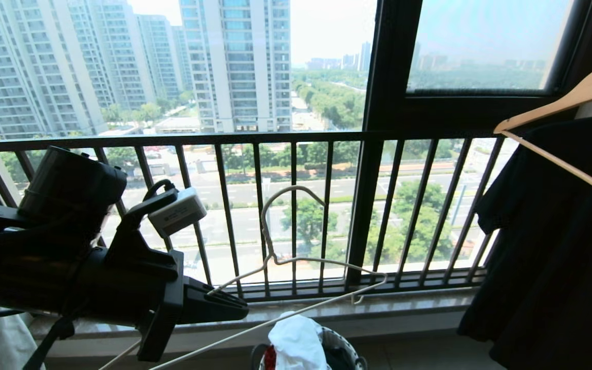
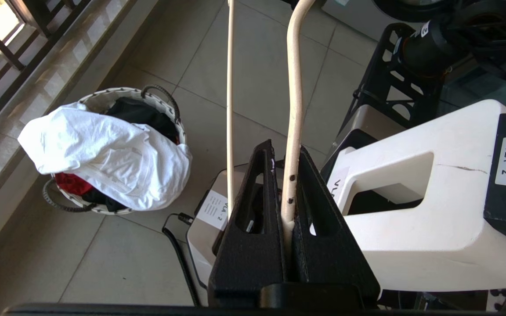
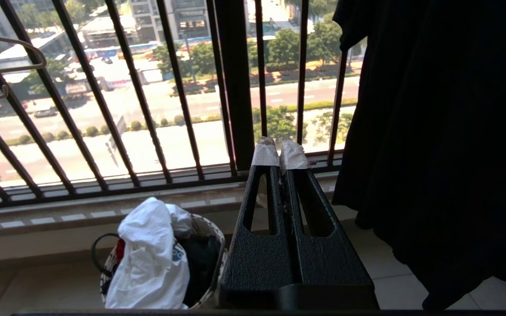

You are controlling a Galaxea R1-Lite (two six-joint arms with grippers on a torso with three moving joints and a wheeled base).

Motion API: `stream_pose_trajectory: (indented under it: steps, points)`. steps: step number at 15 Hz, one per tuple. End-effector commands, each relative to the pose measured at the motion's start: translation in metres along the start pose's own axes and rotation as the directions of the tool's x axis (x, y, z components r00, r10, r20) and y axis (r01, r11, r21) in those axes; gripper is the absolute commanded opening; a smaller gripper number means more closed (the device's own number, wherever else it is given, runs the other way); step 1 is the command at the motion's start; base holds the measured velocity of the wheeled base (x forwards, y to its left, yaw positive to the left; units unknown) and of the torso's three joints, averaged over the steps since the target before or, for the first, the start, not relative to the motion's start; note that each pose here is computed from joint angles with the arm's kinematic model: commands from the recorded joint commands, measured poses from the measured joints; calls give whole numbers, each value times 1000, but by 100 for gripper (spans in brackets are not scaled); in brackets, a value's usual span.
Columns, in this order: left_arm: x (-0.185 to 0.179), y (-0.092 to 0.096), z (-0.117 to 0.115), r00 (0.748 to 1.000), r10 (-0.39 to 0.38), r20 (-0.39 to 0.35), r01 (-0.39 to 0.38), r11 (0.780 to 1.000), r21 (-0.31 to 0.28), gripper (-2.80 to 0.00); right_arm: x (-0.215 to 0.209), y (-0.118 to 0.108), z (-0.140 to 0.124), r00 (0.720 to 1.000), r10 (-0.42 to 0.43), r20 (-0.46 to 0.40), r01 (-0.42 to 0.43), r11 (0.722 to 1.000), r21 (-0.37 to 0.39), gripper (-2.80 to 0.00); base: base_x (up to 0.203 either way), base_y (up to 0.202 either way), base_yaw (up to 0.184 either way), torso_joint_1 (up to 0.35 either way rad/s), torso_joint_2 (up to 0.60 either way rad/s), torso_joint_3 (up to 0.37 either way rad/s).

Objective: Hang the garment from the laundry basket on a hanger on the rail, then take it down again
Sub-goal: Pick up clothes from the basket

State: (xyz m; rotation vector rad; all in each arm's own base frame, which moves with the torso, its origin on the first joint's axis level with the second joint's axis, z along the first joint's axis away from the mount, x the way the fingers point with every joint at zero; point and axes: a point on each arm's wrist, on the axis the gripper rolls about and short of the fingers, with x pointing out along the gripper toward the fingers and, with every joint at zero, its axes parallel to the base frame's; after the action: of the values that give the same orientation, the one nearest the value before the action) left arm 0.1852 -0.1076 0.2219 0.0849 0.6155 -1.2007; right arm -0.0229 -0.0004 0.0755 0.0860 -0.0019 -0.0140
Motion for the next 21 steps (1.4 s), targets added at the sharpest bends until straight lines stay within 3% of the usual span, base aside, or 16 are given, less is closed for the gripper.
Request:
stream_pose_trajectory:
  steps: [1,21]
  points:
    - [-2,-2,0,1000,-3,6,3,1000,6,-280,0,0,0,1000,0,-3,0,1000,0,-280,0,0,0,-155,349,184]
    - [-6,-5,0,998,11,63,-14,999,50,-280,0,0,0,1000,-1,-1,1,1000,3,-280,0,0,0,-205,490,281]
